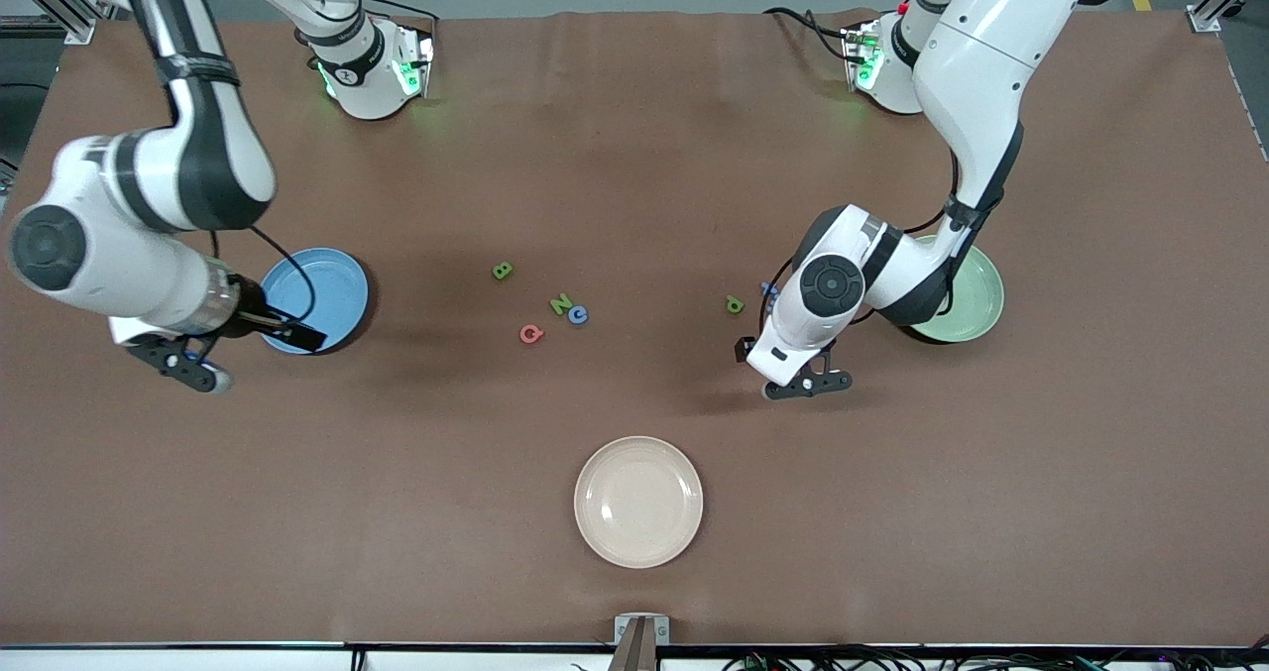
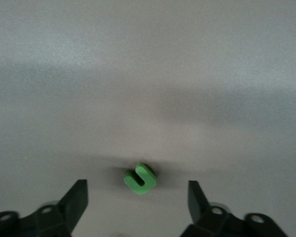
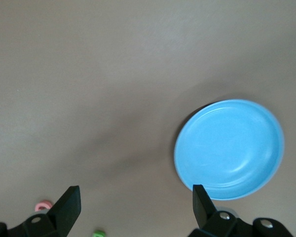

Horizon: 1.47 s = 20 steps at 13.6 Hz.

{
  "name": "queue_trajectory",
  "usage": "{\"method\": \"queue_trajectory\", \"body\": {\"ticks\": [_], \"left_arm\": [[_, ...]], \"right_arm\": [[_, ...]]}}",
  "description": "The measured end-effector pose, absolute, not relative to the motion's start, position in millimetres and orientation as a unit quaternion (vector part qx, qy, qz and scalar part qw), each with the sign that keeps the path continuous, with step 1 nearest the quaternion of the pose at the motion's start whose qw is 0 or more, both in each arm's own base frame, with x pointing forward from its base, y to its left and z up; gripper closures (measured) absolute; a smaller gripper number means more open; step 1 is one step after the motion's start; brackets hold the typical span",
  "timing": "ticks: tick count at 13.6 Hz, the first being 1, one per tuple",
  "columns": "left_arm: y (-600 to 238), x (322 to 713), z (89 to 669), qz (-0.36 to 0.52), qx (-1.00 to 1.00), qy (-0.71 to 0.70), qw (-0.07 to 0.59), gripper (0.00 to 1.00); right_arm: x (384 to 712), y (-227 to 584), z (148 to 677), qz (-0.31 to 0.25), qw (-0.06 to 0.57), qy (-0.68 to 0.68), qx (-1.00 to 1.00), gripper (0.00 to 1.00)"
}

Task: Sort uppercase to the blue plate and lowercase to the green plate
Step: 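Grasp the green u with the left gripper while the right gripper grasps the B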

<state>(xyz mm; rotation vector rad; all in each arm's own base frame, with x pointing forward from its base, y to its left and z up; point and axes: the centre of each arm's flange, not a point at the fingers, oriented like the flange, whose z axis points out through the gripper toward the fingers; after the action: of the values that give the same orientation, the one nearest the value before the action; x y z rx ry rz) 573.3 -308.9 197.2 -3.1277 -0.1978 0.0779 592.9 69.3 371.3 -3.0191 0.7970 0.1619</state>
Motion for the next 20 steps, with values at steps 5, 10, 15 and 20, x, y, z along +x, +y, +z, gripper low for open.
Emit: {"method": "queue_trajectory", "body": {"ticks": [5, 10, 15, 20], "left_arm": [[-310, 573, 187, 0.024, -0.998, -0.063, 0.000, 0.23], [-309, 572, 178, 0.019, -0.998, -0.063, 0.009, 0.29], [-309, 572, 178, 0.018, -0.997, -0.068, 0.010, 0.35], [-310, 572, 178, 0.018, -0.997, -0.071, 0.010, 0.47]], "right_arm": [[548, 128, 305, 0.025, 0.010, 0.323, -0.946, 0.00], [513, 150, 281, 0.032, 0.001, 0.367, -0.930, 0.00], [461, 217, 255, 0.019, 0.004, 0.380, -0.925, 0.00], [438, 245, 233, -0.001, 0.023, 0.359, -0.933, 0.00]]}}
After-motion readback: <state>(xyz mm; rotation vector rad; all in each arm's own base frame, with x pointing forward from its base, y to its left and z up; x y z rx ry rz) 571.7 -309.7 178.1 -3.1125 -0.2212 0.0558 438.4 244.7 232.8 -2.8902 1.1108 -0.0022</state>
